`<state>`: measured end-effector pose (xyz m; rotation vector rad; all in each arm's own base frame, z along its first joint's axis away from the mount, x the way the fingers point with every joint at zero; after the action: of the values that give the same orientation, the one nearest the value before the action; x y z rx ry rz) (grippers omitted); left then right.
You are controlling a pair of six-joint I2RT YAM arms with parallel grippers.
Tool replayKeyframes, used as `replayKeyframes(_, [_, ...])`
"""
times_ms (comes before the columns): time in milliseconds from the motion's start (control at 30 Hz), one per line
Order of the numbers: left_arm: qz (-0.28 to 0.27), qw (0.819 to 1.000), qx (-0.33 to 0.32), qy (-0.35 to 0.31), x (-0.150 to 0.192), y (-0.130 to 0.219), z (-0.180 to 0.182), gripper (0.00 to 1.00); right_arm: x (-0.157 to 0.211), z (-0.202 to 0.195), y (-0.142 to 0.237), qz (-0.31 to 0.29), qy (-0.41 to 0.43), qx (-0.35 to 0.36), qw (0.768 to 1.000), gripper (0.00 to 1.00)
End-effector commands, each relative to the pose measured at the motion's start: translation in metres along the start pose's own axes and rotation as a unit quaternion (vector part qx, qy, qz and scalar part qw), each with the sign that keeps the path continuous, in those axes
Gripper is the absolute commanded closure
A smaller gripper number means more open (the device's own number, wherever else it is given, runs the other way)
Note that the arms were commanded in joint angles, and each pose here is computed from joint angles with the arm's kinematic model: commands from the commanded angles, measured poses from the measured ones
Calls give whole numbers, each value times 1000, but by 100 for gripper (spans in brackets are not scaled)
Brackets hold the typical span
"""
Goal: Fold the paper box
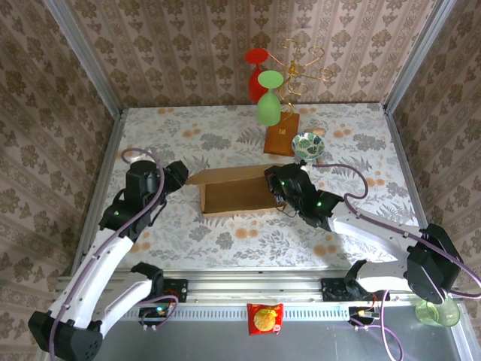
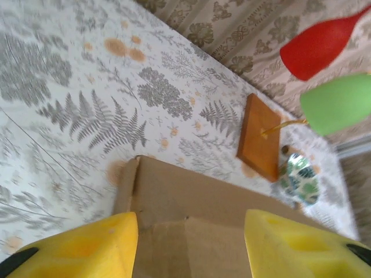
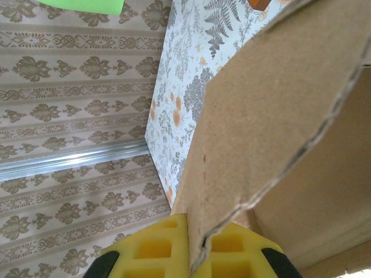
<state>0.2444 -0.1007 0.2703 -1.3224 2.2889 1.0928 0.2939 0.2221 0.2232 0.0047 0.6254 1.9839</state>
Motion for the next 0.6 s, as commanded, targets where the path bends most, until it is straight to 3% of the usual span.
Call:
replayKeyframes(0, [32,981,-65,-182,21,-2,21,51,-3,-12,-6,-7,23,42,999,100])
replayKeyframes(133, [37,968,-16,-246,32,-7,12,49,-1,-10,-8,-3,23,44,999,100])
replayKeyframes(267, [15,952,4,-305,28,-4,0,41,-2,-10,-7,-4,25,47,999,100])
replayKeyframes(333, [14,954,8,-298,27,-2,-3,39,-3,-9,-7,-5,25,46,999,100])
replayKeyframes(433, [12,979,-4,-203,24,5,-2,38,-4,-8,-7,-5,24,46,999,100])
replayKeyframes(500, [16,996,-10,-88,28,10,2,29,-4,-8,-8,-6,23,46,999,100])
replayKeyframes(567, [29,999,20,30,38,11,3,32,-3,-8,-10,-4,21,44,999,100])
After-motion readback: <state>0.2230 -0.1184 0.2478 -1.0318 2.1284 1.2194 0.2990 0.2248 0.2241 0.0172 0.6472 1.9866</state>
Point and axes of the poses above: each hand's point on the last joint's axis, 136 mm out from that joint toward the fingers, its own y axis back along the fingers, its own z axis along the line the jaws close on, x = y × z, the point moved 4 cm from there along y, back along the fingers, and after that the axes turned 12 degrees about y, right-handed, at the moved point
